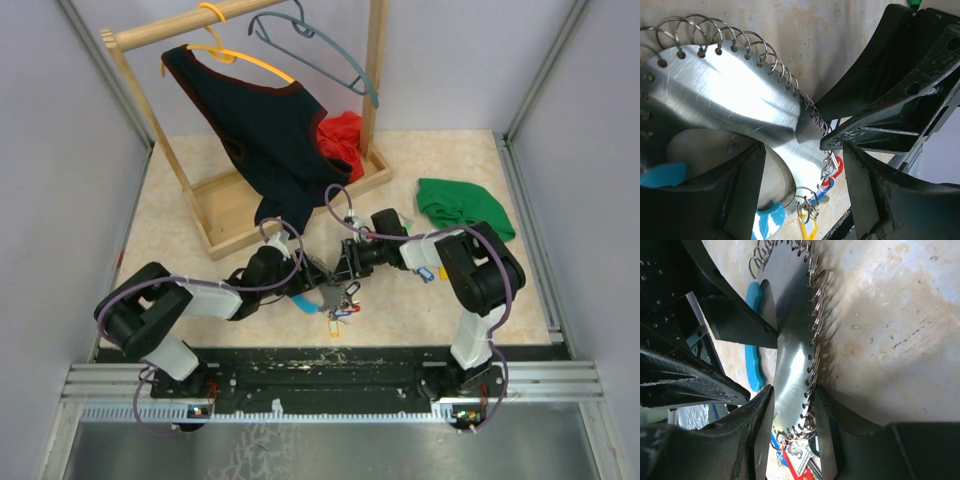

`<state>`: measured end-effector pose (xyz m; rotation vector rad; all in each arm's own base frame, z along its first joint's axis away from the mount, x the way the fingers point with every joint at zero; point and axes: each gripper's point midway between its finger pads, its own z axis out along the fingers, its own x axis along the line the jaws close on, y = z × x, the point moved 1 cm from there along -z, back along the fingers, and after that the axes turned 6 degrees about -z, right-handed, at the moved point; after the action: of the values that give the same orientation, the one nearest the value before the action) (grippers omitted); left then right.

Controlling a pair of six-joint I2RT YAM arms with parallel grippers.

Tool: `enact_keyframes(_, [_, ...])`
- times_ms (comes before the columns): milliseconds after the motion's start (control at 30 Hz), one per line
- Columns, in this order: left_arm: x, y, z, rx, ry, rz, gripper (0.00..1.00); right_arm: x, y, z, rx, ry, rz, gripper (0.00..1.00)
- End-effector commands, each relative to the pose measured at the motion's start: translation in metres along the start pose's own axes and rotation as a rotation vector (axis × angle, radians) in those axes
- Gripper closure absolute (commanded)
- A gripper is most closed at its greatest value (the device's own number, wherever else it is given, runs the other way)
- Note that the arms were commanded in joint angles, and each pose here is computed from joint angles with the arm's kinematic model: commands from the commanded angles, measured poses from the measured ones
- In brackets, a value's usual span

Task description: Put the keys on the keyring

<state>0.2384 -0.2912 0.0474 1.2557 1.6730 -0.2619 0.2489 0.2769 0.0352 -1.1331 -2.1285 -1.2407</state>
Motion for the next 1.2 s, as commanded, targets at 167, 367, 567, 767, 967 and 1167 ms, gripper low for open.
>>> enact_keyframes(167, [0.002,-0.001,-0.006,-0.039,-0.038,-0.017,0.31,0.017,0.008,0.003,-0.066,0.073,-0.005,0.81])
enact_keyframes(367, [-0.005,0.007,-0.018,-0.090,-0.081,-0.025,0.31,0.027,0.018,-0.002,-0.113,0.090,-0.007,1.00])
enact_keyframes(567, [-0.007,0.016,-0.037,-0.167,-0.121,-0.079,0.30,0.043,0.031,-0.013,-0.186,0.109,-0.022,1.00])
enact_keyframes(767, [-0.013,0.019,-0.051,-0.195,-0.173,-0.142,0.31,0.057,0.046,-0.026,-0.283,0.098,-0.025,1.00])
enact_keyframes(967, [-0.030,0.019,-0.049,-0.168,-0.225,-0.174,0.34,0.067,0.055,-0.035,-0.358,0.078,-0.030,1.00])
enact_keyframes(1167, [-0.043,0.021,-0.042,-0.160,-0.293,-0.218,0.41,0.076,0.055,-0.038,-0.407,0.059,-0.032,1.00])
